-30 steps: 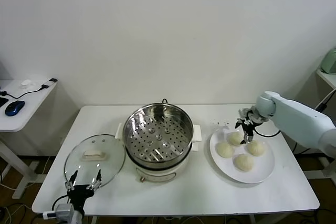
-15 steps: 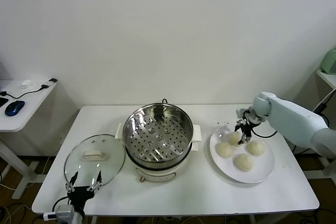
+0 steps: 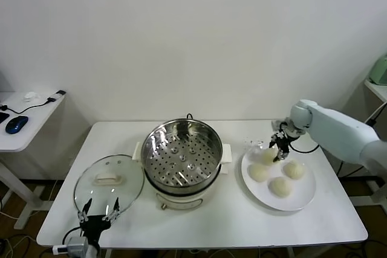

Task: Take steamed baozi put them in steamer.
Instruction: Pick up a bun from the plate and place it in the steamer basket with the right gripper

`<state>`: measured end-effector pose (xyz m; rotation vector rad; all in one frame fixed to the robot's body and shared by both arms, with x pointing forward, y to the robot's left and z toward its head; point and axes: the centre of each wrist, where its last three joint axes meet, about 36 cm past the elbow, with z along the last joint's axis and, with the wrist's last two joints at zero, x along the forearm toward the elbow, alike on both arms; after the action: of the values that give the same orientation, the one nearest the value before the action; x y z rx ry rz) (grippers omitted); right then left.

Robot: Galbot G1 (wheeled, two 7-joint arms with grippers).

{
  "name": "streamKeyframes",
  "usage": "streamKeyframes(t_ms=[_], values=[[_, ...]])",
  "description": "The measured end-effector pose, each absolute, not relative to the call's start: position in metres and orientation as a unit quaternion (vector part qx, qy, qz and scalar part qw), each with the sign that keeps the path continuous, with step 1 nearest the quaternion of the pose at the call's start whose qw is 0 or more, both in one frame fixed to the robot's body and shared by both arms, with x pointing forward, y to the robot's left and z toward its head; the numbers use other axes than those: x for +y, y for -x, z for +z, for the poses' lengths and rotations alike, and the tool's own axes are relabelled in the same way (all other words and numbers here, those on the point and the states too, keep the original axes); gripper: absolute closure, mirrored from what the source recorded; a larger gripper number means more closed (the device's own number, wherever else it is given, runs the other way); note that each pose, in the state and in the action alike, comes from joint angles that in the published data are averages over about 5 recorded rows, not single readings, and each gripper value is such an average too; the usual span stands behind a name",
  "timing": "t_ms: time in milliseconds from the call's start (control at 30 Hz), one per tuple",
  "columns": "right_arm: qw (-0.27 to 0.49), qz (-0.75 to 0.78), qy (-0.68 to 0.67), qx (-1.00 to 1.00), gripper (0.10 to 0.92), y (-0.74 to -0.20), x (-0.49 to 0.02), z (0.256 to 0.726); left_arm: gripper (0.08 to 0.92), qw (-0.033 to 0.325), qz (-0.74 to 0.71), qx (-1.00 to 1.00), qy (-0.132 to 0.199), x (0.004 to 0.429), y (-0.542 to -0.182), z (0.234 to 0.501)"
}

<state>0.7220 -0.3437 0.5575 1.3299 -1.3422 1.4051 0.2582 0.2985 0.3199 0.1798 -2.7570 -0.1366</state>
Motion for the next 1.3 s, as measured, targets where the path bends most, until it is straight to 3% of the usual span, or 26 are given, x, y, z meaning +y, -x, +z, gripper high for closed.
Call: streamKeyframes(t_ms=[300, 500, 833, 1300], values=[[0.24, 0.623, -0.589, -0.455, 0.385, -0.72, -0.232, 0.713, 0.177, 0.181, -0.052, -0.98, -0.061, 0.298, -0.26, 0.327], [0.143, 0.668, -0.645, -0.341, 0.423, -0.681, -0.131, 0.753, 0.177, 0.179, -0.052, -0.981, -0.059, 0.296, -0.26, 0.331], [0.048, 0.727, -0.664, -0.167, 0.428, -0.655, -0.036, 0.713, 0.177, 0.174, -0.052, -0.981, -0.062, 0.297, -0.259, 0.336], [-0.004, 0.75, -0.654, -0.099, 0.428, -0.695, 0.007, 0.624, 0.177, 0.174, -0.049, -0.981, -0.066, 0.297, -0.258, 0.335]])
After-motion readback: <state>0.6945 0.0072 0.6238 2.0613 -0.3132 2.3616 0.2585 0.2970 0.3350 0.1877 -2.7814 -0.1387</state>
